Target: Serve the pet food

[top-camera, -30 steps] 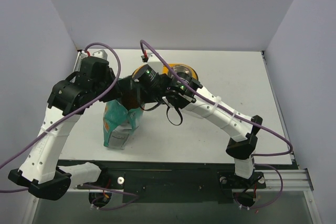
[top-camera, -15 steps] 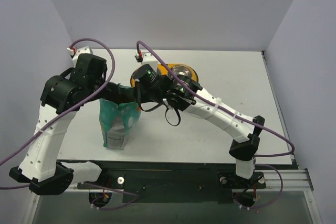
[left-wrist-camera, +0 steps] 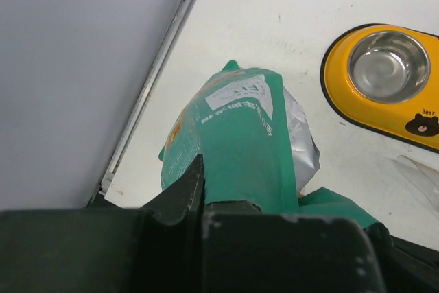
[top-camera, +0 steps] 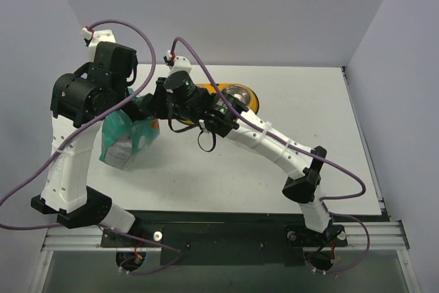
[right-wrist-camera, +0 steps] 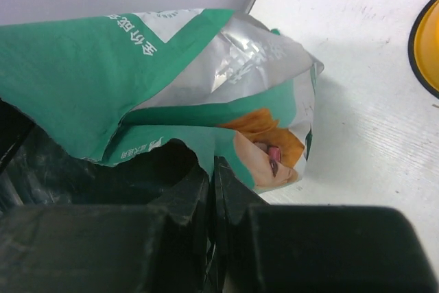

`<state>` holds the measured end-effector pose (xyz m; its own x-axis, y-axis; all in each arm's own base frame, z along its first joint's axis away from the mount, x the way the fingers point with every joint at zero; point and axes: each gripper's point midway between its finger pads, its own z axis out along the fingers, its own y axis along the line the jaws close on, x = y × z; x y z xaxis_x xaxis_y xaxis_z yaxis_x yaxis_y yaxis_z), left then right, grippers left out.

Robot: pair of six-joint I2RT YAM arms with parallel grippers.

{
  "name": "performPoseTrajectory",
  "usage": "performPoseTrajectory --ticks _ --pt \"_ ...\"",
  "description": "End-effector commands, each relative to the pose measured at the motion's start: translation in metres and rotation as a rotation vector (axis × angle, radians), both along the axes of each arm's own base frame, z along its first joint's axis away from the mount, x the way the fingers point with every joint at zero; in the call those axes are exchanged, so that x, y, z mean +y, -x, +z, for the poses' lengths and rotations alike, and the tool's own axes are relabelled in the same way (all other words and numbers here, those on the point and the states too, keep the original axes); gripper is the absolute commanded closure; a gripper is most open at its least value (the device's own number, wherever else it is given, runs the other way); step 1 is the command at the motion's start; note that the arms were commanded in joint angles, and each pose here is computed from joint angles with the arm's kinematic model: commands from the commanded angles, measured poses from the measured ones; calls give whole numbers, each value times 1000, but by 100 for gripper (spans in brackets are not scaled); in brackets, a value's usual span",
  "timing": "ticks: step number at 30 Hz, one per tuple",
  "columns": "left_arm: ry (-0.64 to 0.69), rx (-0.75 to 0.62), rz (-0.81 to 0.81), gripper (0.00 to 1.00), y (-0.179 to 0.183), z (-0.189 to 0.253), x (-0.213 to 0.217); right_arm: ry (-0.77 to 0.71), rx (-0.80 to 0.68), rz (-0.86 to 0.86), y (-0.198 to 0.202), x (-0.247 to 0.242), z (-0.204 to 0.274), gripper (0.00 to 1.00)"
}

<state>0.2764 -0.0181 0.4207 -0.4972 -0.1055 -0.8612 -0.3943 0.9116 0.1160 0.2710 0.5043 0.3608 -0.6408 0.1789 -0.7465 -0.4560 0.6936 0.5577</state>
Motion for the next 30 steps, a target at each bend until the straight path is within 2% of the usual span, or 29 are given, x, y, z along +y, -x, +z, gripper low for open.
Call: performPoseTrajectory --ticks 1,3,6,8,11,14,16,20,22,30 --pt "180 -387 4 100 -5 80 -2 -55 12 3 0 -13 6 100" --pt "205 -242 -113 100 -15 30 -30 2 51 -14 0 -31 -25 100" --pt "347 -121 -276 100 -4 -13 -70 51 176 37 8 -53 -69 100" --pt "427 -51 -312 100 3 -43 -87 146 238 39 19 -77 -103 100" --pt "509 19 -353 100 12 -73 -105 230 231 66 31 -99 -115 100" --pt "542 42 -396 100 20 -80 -112 286 224 76 43 -121 -120 98" --pt "556 50 -436 100 23 -80 -118 310 208 84 47 -131 -118 92" --pt "555 68 -492 100 27 -76 -124 369 158 142 55 -135 -114 58" --pt "548 71 -511 100 28 -71 -125 394 118 176 53 -134 -112 51" --pt "575 44 -566 100 31 -47 -132 470 -71 258 37 -117 -85 44"
